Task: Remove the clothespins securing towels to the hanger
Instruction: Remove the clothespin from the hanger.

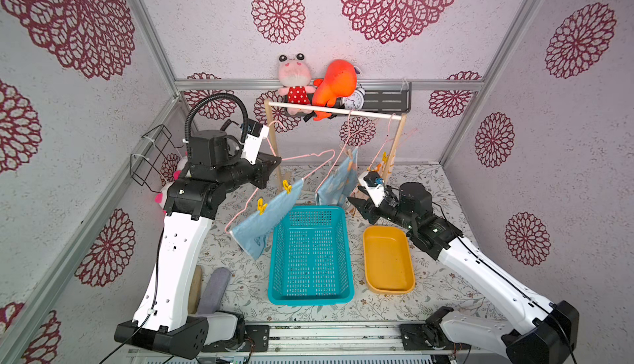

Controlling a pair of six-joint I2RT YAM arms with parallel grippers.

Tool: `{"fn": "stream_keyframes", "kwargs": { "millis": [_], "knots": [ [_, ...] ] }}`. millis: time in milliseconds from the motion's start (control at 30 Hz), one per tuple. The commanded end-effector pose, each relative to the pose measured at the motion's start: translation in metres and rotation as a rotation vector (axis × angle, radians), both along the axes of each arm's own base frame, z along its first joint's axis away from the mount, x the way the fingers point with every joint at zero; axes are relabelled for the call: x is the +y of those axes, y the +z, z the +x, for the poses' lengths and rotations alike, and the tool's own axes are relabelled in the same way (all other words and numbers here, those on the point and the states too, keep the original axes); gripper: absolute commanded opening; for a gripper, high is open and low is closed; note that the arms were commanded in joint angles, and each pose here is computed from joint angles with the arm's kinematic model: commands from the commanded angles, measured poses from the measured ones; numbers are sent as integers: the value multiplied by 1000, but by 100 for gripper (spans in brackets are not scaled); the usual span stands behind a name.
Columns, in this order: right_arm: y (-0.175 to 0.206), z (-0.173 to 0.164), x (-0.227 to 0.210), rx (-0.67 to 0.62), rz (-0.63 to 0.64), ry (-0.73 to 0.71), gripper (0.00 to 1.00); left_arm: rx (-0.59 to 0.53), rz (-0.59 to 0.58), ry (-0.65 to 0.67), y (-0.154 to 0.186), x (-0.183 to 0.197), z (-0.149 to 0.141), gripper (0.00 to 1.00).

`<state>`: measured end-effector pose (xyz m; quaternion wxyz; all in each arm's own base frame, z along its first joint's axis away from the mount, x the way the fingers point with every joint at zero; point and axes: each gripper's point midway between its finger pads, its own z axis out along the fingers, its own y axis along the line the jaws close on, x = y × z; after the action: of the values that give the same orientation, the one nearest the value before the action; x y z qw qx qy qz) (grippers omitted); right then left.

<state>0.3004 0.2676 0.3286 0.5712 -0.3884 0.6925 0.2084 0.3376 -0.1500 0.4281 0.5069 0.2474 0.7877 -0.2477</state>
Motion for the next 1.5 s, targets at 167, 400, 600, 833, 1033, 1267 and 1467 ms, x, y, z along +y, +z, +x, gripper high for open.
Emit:
{"fn": "stream_keyframes", "kwargs": {
  "millis": [167,400,600,833,1033,1267,1467],
  "knots": [
    [28,-50,46,-91,-52,230,50,112,-54,-150,-28,-21,-15,0],
    [15,-58,77,-65,-84,325,49,148,-102,-207,-39,-34,-17,0],
    [16,-58,98,-75,-85,374,49,176,-105,-238,-53,-46,-18,0],
    [5,-63,117,-49,-105,428,47,182,-115,-232,-58,-47,-14,0],
    [-4,-64,122,-33,-120,445,47,193,-133,-253,-59,-50,-14,0],
    [-3,-63,120,-69,-149,449,45,206,-139,-299,-60,-57,-21,0],
    [-5,-70,122,-64,-165,509,43,232,-125,-354,-64,-66,-31,0]
  ]
}}
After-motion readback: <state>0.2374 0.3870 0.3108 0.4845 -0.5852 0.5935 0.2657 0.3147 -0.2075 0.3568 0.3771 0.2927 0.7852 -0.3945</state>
